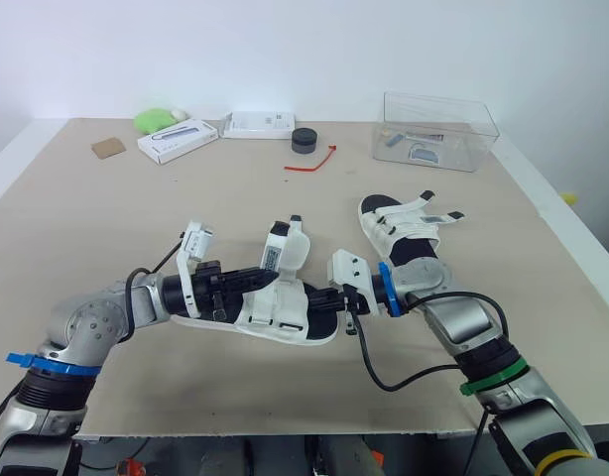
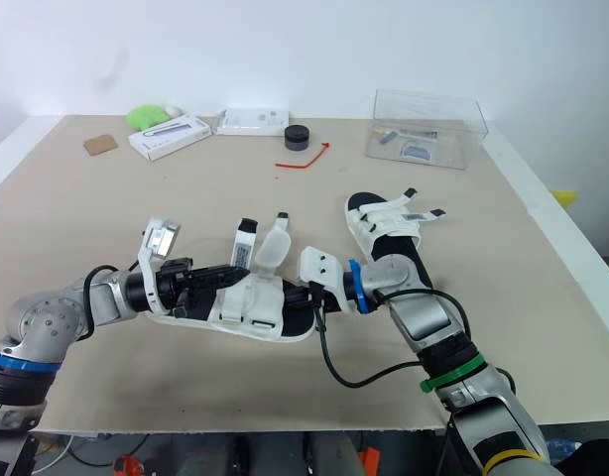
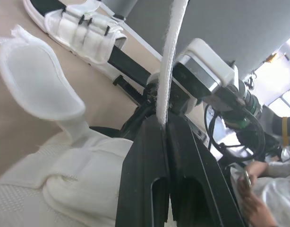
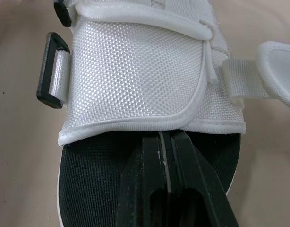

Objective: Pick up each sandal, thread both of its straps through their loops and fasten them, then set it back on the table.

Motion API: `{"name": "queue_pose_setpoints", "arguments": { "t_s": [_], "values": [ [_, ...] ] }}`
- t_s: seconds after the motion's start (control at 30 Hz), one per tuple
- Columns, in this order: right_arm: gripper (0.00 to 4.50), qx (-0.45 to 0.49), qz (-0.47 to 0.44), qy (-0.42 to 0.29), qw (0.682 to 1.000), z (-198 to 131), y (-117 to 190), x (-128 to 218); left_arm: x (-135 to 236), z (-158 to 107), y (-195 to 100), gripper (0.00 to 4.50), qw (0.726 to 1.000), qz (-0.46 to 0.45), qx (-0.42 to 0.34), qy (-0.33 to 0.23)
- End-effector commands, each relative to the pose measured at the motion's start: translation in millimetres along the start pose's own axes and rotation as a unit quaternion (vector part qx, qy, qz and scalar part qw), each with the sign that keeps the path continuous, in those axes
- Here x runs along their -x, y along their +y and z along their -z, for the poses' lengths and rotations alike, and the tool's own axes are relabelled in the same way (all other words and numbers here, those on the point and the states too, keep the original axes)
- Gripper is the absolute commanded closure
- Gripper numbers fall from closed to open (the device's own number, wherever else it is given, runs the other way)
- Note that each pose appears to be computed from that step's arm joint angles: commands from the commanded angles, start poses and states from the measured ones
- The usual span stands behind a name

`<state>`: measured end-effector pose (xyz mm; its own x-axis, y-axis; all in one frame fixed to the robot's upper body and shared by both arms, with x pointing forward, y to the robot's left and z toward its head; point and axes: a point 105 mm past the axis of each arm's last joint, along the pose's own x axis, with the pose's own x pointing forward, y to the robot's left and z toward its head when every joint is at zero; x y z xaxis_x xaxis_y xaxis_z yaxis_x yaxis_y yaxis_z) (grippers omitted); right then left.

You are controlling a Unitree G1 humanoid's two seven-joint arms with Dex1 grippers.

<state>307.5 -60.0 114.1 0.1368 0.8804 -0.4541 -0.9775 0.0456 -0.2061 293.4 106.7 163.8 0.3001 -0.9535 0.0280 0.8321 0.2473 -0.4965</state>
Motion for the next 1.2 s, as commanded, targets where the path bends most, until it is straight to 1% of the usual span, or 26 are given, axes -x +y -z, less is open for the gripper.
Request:
{"name": "queue_pose_setpoints", "arguments": {
  "t_s": [0.03,0.2,0.53,0.7,0.93,1.0,1.03,1.07,1.1,1.17,1.2],
  "values": [
    [4.50,-0.010,0.003,0.022,1.000,11,3,3,3,-18,8,4.42,0.999,-0.018,0.000,-0.031],
    [4.50,-0.012,0.006,0.023,1.000,11,3,4,5,-18,13,4.42,0.999,-0.028,0.013,-0.035],
    [4.50,-0.009,0.009,0.022,1.000,10,1,3,8,7,23,4.42,0.998,-0.059,0.023,0.022],
    [4.50,-0.008,0.009,0.021,1.000,10,1,3,9,16,29,4.42,0.996,-0.079,0.029,0.039],
    [4.50,-0.002,0.009,0.023,1.000,10,0,3,15,10,39,4.42,0.994,-0.100,0.037,0.023],
    [4.50,-0.001,0.008,0.023,1.000,10,0,3,17,4,42,3.90,0.994,-0.106,0.034,0.013],
    [4.50,-0.001,0.007,0.023,1.000,10,1,3,20,-1,44,3.72,0.993,-0.110,0.032,0.010],
    [4.50,0.000,0.006,0.023,1.000,10,2,2,23,-5,45,3.37,0.993,-0.114,0.026,0.008],
    [4.50,0.000,0.005,0.023,1.000,10,2,2,25,-8,46,2.96,0.993,-0.115,0.022,0.007],
    [4.50,-0.001,0.005,0.024,1.000,11,2,3,27,-12,49,1.75,0.992,-0.123,0.011,0.009],
    [4.50,0.000,0.004,0.024,1.000,11,3,3,30,-15,50,1.36,0.992,-0.128,0.005,0.010]
  ]
}}
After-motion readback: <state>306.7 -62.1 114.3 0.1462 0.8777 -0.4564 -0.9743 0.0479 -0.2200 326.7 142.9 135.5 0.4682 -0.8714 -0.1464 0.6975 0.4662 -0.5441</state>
